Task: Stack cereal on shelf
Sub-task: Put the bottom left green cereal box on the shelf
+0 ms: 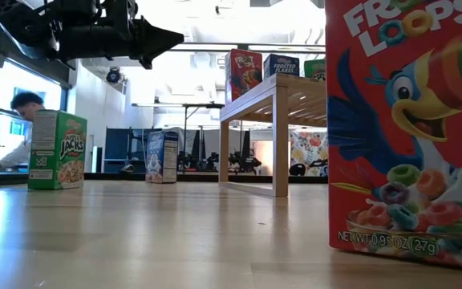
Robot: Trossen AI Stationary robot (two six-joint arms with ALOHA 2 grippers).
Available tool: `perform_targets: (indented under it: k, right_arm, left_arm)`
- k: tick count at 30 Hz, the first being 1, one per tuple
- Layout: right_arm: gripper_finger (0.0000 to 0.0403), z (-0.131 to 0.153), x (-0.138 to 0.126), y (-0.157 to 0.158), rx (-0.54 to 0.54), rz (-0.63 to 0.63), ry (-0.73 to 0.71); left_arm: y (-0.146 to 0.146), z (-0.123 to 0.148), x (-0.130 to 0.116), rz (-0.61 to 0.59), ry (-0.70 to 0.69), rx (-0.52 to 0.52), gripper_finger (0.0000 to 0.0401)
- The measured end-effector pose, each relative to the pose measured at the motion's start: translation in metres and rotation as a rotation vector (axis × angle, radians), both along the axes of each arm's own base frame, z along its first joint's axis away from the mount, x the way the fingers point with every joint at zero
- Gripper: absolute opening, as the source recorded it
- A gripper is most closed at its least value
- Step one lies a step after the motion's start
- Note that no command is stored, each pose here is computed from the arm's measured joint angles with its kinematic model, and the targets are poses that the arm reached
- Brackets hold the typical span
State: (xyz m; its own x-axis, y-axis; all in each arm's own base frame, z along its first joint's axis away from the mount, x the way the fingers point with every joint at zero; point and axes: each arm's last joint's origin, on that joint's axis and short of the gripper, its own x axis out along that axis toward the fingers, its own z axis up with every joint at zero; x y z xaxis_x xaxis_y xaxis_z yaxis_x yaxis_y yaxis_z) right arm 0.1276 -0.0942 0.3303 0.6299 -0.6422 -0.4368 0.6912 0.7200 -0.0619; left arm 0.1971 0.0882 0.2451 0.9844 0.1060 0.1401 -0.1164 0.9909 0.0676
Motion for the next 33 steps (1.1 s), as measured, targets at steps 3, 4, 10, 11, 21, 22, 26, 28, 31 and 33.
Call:
perform_targets:
  k: [3, 4, 10, 11, 21, 22, 26, 28, 31, 33]
  right_arm:
    - [0.0, -0.004, -0.001, 0.001, 0.016, -0.045, 0.004]
    - [0.0, -0.006, 0.0, 0.0, 0.022, -0.068, 0.009]
    - [0.0, -0.015, 0.009, -0.011, 0.054, -0.157, 0.056]
    - [0.0, -0.017, 0.012, -0.013, 0.058, -0.159, 0.066]
    - [0.0, -0.025, 0.025, -0.029, 0.019, -0.246, 0.105]
    - [0.0, -0.025, 0.025, -0.03, 0.018, -0.249, 0.106]
    - [0.0, -0.024, 0.023, -0.034, 0.0, -0.258, 0.11]
    - [0.0, -0.023, 0.022, -0.035, -0.009, -0.256, 0.121]
    - [0.0, -0.022, 0.02, -0.034, -0.009, -0.235, 0.121]
    - [0.0, -0.022, 0.018, -0.032, -0.006, -0.222, 0.129]
  left_arm:
    - [0.0, 0.0, 0.0, 0.002, 0.0, 0.003, 0.0]
    - [0.0, 0.0, 0.0, 0.002, 0.0, 0.0, 0.0]
    - [0.0, 0.0, 0.0, 0.002, 0.0, -0.003, 0.0]
    - [0.0, 0.0, 0.0, 0.002, -0.001, -0.003, 0.0]
    - [0.0, 0.0, 0.0, 0.002, -0.001, -0.003, 0.0]
    - [0.0, 0.0, 0.0, 0.002, -0.001, -0.003, 0.0]
    - [0.0, 0.0, 0.0, 0.002, -0.001, -0.004, 0.0]
    - [0.0, 0.0, 0.0, 0.002, 0.0, -0.003, 0.0]
    - [0.0, 0.0, 0.0, 0.002, -0.001, -0.004, 0.0]
    - [0.0, 0.0, 0.0, 0.001, -0.001, -0.004, 0.0]
